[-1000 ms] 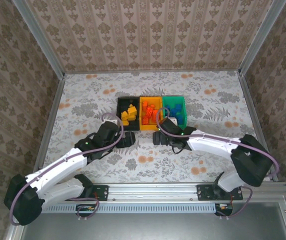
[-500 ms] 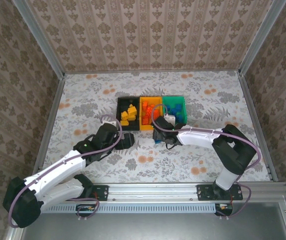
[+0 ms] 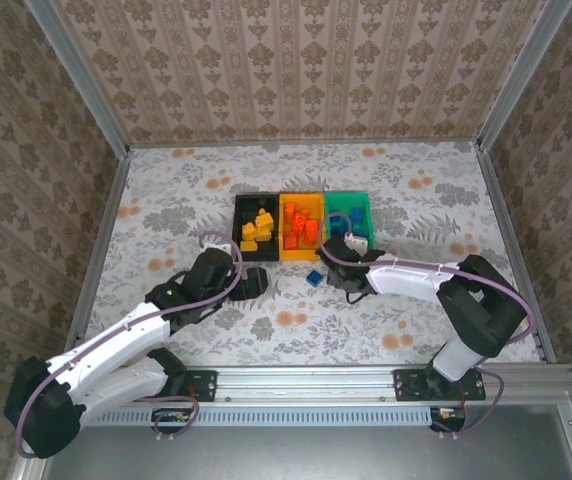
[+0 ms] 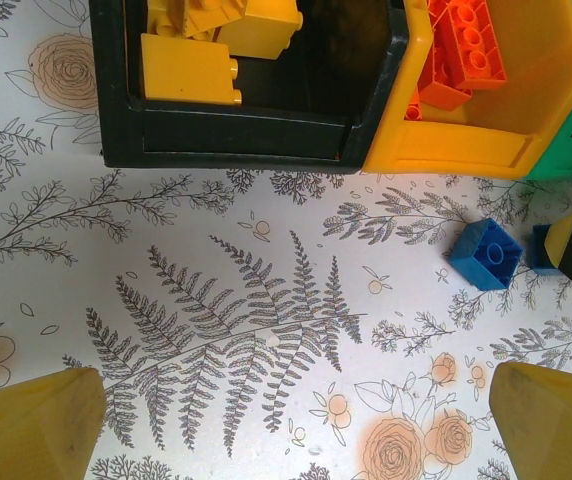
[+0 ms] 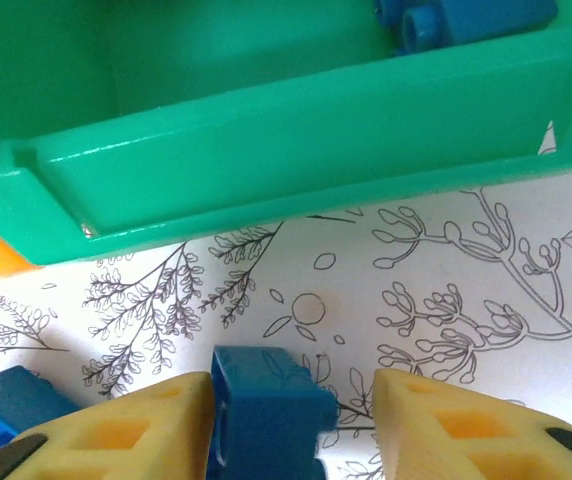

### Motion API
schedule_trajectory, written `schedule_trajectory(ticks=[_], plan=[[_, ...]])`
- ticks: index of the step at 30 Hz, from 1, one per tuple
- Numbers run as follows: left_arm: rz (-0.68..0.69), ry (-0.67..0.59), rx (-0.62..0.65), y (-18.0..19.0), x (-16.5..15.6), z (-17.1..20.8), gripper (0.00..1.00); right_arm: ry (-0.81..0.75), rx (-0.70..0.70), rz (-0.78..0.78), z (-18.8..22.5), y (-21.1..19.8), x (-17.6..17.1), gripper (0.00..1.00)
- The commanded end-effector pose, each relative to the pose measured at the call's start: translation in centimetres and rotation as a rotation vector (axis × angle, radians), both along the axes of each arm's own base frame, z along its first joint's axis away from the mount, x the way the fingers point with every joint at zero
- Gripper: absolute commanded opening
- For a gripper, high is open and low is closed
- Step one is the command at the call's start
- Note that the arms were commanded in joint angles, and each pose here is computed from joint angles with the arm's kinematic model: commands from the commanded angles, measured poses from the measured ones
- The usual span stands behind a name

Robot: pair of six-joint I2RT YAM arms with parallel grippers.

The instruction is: Sort the legos into containers by color

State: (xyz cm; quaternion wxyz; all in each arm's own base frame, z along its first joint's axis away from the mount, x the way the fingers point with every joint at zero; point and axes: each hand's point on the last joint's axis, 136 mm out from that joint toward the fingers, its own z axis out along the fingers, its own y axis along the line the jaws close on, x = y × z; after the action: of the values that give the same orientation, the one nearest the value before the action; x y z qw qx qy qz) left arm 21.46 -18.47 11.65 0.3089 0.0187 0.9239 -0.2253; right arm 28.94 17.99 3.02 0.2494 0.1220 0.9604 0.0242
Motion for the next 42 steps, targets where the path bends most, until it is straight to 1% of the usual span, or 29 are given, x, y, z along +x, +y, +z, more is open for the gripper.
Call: schedule_trajectory(ticks=[1,6,11,15,17,19,22,28,32,35,39,42], plan=[[0.005,-0.001,-0.012,0.0,0.2,-0.1,1.0,0.019,-0.002,0.028,-0.7,0.3,0.1,0.39],[0.007,0.001,-0.01,0.0,0.2,-0.1,1.0,-0.01,0.009,0.059,0.2,0.7,0.5,0.28],[0.007,0.002,-0.006,0.1,0.2,-0.1,1.0,-0.033,0.014,0.084,2.3,0.4,0.1,0.23],[0.007,0.004,-0.006,0.1,0.2,-0.2,1.0,-0.088,0.051,0.11,5.8,0.0,-0.4,0.22],[0.006,0.004,-0.008,0.0,0.2,-0.2,1.0,-0.15,0.075,0.118,8.7,-0.1,0.0,0.22],[0.004,0.005,-0.012,0.0,0.1,-0.2,1.0,-0.182,0.084,0.105,10.7,-0.6,1.3,0.22],[0.006,0.007,-0.013,0.0,0.1,-0.2,1.0,-0.204,0.07,0.061,12.0,-1.7,4.0,0.23],[0.002,0.009,-0.031,0.0,-0.3,0.2,1.0,-0.134,0.021,0.012,10.3,-2.2,9.9,0.24],[0.008,0.004,-0.037,0.3,-0.5,0.4,1.0,-0.102,-0.013,-0.008,9.0,-2.3,12.0,0.25],[0.008,0.001,-0.033,0.5,-0.6,0.5,1.0,-0.096,-0.018,-0.01,8.8,-2.0,12.8,0.3],[0.011,-0.005,-0.028,0.8,-0.7,0.8,1.0,-0.114,0.013,0.01,10.1,-1.3,12.9,0.52],[0.015,-0.017,-0.026,1.0,-0.7,1.2,1.0,-0.152,0.044,0.035,12.0,-0.8,12.1,0.65]])
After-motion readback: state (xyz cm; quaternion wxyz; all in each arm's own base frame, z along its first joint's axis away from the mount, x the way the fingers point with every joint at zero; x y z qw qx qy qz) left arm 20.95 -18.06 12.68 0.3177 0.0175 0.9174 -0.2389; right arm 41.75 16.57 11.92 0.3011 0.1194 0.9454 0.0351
